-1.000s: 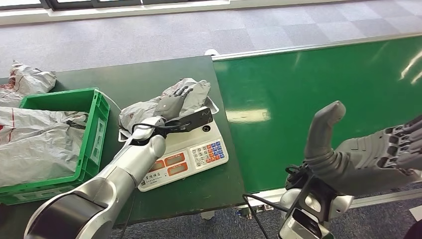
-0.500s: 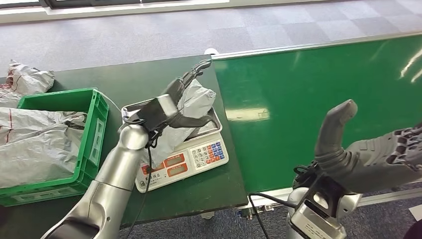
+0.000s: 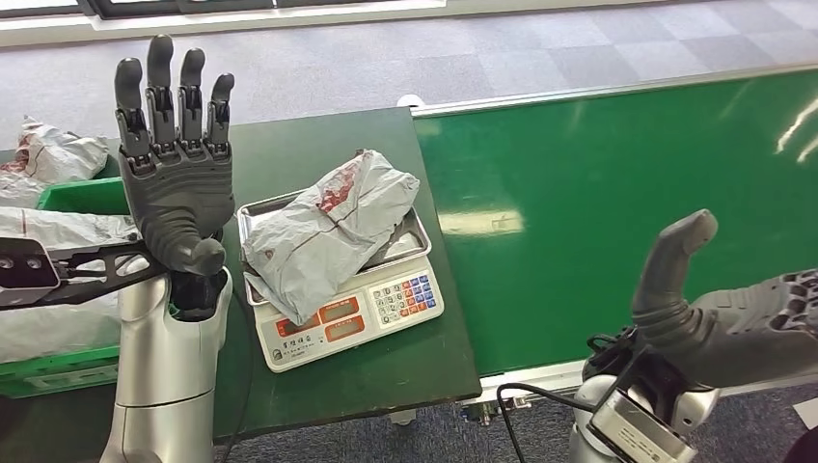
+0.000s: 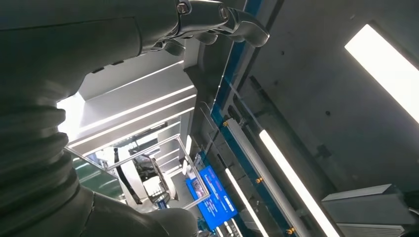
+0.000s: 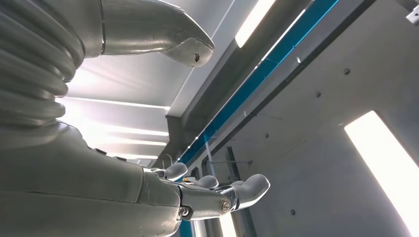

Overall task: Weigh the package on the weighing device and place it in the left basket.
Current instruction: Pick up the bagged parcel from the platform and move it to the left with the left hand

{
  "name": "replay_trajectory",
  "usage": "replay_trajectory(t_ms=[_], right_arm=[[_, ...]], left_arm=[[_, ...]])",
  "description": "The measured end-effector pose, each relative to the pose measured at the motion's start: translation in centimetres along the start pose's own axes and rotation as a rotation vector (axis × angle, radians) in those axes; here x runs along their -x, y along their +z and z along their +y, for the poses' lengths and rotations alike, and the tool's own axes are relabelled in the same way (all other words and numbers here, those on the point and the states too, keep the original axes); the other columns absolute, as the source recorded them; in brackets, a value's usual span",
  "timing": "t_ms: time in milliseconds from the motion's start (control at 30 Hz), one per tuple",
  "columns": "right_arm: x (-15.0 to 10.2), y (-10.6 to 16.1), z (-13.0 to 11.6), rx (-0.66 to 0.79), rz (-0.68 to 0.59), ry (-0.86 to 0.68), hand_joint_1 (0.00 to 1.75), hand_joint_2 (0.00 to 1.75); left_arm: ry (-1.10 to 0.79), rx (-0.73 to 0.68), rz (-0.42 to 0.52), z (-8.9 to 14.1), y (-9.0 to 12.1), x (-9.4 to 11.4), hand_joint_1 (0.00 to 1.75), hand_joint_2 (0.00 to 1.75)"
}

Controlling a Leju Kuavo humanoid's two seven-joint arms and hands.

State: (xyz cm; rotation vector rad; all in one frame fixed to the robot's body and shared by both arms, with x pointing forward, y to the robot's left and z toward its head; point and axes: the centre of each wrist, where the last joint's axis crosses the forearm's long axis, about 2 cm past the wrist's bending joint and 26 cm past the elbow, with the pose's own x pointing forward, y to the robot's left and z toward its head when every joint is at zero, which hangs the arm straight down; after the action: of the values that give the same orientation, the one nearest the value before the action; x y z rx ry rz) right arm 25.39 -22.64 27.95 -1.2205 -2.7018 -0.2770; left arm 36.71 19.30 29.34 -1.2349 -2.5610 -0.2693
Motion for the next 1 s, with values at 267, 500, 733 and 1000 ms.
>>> replay_trajectory(t_ms=[267,500,733,1000], right_arm=[[0.1,0.1,-0.2,-0.003,-0.001,0.011,0.0,1.75],[-0.1,-0.1,-0.1,-0.011,-0.015,0.017,0.0,1.75],[-0.2,0.5,0.8,-0.031,0.004,-0.022,0.0,1.75],[-0.3,0.9,1.4,-0.049,0.013,-0.036,0.0,1.75]], left_arm=[[-0.445,-0.136,0.425,1.3,0.4,0.5,0.0,1.75],[-1.361,-0.238,0.931,3.1,0.4,4.7,0.0,1.75],[-1.447,-0.061,1.226,4.2,2.1,8.7,0.0,1.75],[-1.377,0.05,1.444,4.6,5.5,9.8,0.0,1.75]])
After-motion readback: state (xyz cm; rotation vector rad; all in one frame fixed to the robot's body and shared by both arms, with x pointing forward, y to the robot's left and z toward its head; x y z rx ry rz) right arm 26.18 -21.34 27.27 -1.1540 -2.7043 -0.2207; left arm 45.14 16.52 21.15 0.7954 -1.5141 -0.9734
